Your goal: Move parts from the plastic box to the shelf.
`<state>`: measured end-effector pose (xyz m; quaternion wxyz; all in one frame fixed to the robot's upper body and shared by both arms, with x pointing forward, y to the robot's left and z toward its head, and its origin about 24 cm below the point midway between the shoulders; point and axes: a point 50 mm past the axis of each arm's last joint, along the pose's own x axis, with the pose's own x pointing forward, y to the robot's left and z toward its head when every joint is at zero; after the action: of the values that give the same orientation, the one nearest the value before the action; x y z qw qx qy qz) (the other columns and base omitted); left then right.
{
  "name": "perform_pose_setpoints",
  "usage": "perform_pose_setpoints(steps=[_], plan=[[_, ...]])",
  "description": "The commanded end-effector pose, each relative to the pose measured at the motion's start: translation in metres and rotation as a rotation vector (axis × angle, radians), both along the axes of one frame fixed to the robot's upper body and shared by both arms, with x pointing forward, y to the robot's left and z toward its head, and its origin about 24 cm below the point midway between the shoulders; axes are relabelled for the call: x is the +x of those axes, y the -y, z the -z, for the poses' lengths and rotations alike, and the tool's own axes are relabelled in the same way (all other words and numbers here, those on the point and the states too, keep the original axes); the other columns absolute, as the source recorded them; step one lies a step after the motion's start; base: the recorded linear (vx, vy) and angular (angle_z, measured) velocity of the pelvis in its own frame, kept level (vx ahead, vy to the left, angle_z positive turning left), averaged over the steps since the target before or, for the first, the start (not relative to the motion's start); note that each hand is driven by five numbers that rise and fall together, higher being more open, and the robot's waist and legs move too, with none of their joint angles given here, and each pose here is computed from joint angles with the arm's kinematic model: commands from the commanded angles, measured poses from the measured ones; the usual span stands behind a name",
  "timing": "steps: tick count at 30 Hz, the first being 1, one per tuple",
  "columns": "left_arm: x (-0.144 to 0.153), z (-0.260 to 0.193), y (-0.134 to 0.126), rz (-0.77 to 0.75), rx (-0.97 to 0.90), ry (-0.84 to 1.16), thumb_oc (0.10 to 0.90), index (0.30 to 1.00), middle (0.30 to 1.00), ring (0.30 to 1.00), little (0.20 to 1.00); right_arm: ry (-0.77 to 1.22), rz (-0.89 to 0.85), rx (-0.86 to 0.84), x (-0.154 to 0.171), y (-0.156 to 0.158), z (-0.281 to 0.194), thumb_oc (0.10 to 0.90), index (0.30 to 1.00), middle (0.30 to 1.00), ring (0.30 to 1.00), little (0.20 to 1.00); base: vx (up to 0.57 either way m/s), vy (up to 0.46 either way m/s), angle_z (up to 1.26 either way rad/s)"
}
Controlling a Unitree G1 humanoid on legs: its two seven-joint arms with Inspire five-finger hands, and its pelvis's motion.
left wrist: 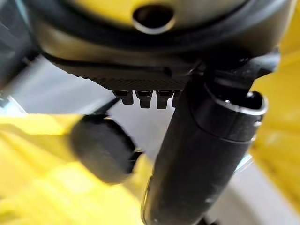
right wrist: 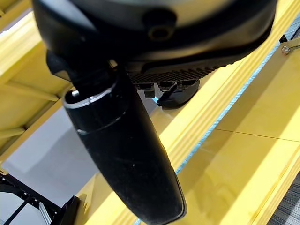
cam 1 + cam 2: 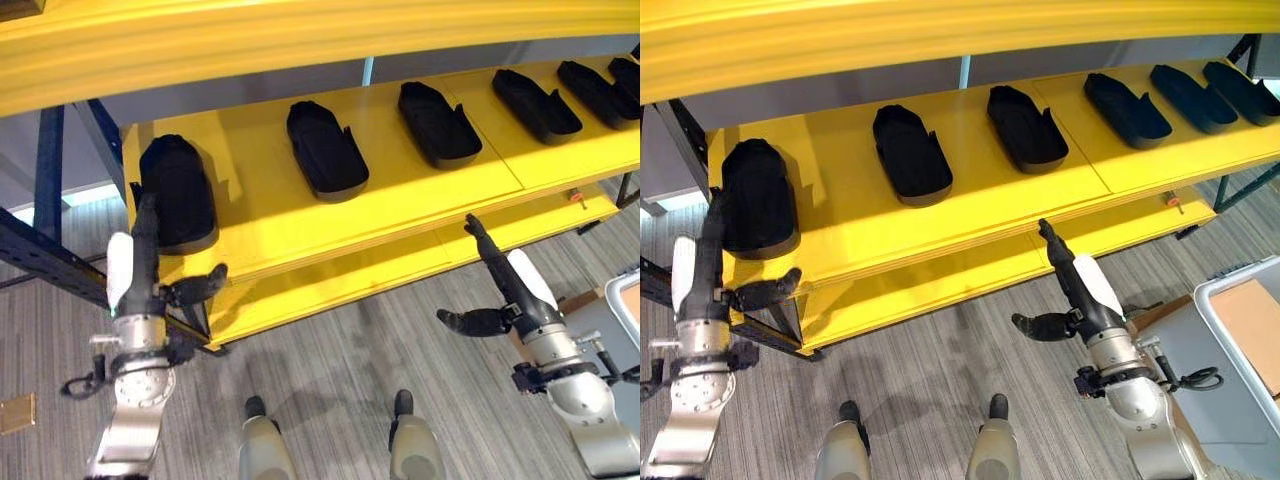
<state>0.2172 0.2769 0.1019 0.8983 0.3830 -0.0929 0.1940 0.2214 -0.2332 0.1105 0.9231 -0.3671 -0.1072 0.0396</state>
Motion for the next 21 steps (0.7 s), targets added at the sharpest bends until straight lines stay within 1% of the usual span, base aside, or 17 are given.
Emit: perform_pose_setpoints(steps=[1, 2, 4, 7, 9, 12, 21], plan=[[0.001, -0.043, 0.007, 0.057, 0.226, 0.205, 0.900, 1.000, 1.000, 1.000, 1.000, 0.299, -0.061, 0.018, -0.004, -0.009, -0.051, 0.900, 1.000, 1.000, 1.000, 1.000, 0.00, 0.000, 0.00], [-0.002, -0.036, 0.005, 0.051, 0.224, 0.169, 0.900, 1.000, 1.000, 1.000, 1.000, 0.302, -0.052, 0.017, -0.005, -0.008, -0.051, 0.900, 1.000, 1.000, 1.000, 1.000, 0.00, 0.000, 0.00], [-0.007, -0.027, 0.002, 0.044, 0.346, 0.094, 0.900, 1.000, 1.000, 1.000, 1.000, 0.313, -0.038, 0.015, -0.006, -0.006, -0.052, 0.900, 1.000, 1.000, 1.000, 1.000, 0.00, 0.000, 0.00], [-0.008, -0.022, 0.002, 0.051, 0.350, 0.072, 0.900, 1.000, 1.000, 1.000, 1.000, 0.315, -0.036, 0.016, -0.006, -0.006, -0.052, 0.900, 1.000, 1.000, 1.000, 1.000, 0.00, -0.004, 0.02], [-0.013, -0.009, -0.003, 0.036, 0.397, -0.001, 0.900, 1.000, 1.000, 1.000, 1.000, 0.329, -0.018, 0.016, -0.006, -0.003, -0.053, 0.900, 1.000, 1.000, 1.000, 1.000, 0.00, -0.014, 0.13], [-0.012, -0.005, -0.004, 0.034, 0.419, -0.023, 0.900, 1.000, 1.000, 1.000, 1.000, 0.335, -0.011, 0.012, -0.006, -0.003, -0.053, 0.900, 1.000, 1.000, 1.000, 1.000, 0.00, 0.002, 0.08], [-0.001, 0.012, -0.005, 0.029, 0.473, -0.104, 0.900, 1.000, 1.000, 1.000, 1.000, 0.350, 0.000, 0.012, -0.004, -0.003, -0.054, 0.900, 1.000, 1.000, 1.000, 1.000, 0.00, 0.000, 0.00]])
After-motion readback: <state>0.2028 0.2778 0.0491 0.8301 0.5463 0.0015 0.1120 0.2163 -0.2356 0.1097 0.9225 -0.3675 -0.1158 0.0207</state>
